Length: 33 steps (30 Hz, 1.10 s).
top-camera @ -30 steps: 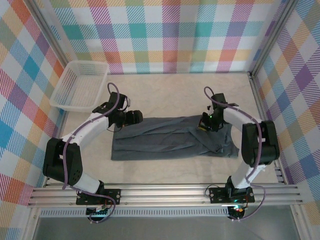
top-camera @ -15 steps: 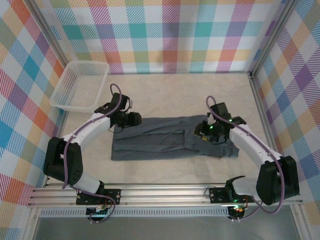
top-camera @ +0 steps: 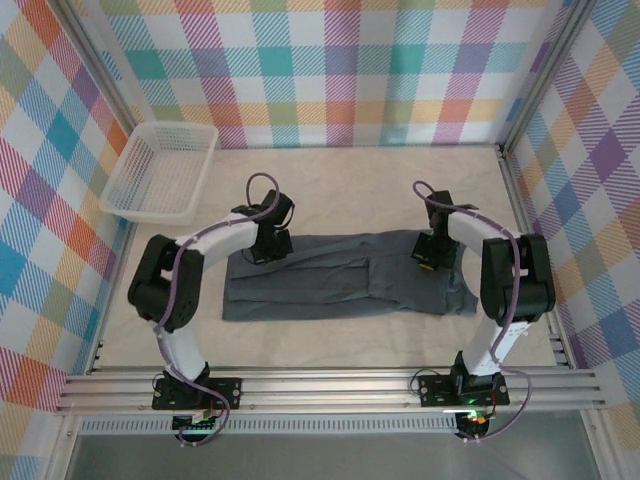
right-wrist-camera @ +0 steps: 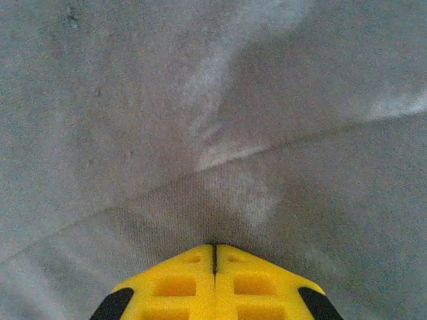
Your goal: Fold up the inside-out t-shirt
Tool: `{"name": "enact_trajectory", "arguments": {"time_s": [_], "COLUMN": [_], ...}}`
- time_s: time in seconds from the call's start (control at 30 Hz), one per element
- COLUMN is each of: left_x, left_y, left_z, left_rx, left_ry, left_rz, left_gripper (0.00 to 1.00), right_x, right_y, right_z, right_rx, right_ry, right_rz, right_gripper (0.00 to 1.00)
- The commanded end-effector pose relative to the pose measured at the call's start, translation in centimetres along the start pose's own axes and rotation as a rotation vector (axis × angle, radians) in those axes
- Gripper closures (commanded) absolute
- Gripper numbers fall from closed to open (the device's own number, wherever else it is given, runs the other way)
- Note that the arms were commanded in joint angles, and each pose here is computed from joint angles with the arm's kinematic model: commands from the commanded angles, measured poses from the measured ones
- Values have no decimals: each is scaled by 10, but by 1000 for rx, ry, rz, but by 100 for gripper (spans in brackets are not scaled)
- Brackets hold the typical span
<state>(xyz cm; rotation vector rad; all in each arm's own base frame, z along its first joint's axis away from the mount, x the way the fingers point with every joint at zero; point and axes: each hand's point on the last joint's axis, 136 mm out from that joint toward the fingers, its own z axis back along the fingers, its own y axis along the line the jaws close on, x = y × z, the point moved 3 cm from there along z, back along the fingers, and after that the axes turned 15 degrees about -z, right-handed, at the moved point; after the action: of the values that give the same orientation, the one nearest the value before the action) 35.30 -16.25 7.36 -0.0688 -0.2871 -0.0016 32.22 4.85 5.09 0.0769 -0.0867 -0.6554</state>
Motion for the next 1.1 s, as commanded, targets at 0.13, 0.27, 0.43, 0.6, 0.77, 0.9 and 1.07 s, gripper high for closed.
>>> {"name": "enact_trajectory", "arguments": {"time_s": [0.13,0.27,0.43,0.6,0.77,0.9,1.07], "left_x": [36,61,139,236,274,278,264], "left_y": [20,24,26,-3,-26,-40,-36], "left_z": [-45,-77,-107,-106,-83,-35,73], "left_rx": [111,102,47,-109,-260,-318,-395], "left_ry": [30,59,-26,-251,-392,-433,-594], "left_rz": [147,199,241,213,222,174,131], "left_gripper": [100,100,100,100,100,94,54], "right_x": [-6,-22,-57,-158,-251,-259,-231], "right_y": [9,22,53,114,167,189,184], "right_z": [-8,-13,-7,-16,-7,26,81], "right_rx": [38,109,217,270,251,349,528], "right_ry": [86,198,291,503,569,542,388], "right_rz": [34,19,9,179,524,610,606], "right_gripper": [100,100,97,96,96,94,73]}}
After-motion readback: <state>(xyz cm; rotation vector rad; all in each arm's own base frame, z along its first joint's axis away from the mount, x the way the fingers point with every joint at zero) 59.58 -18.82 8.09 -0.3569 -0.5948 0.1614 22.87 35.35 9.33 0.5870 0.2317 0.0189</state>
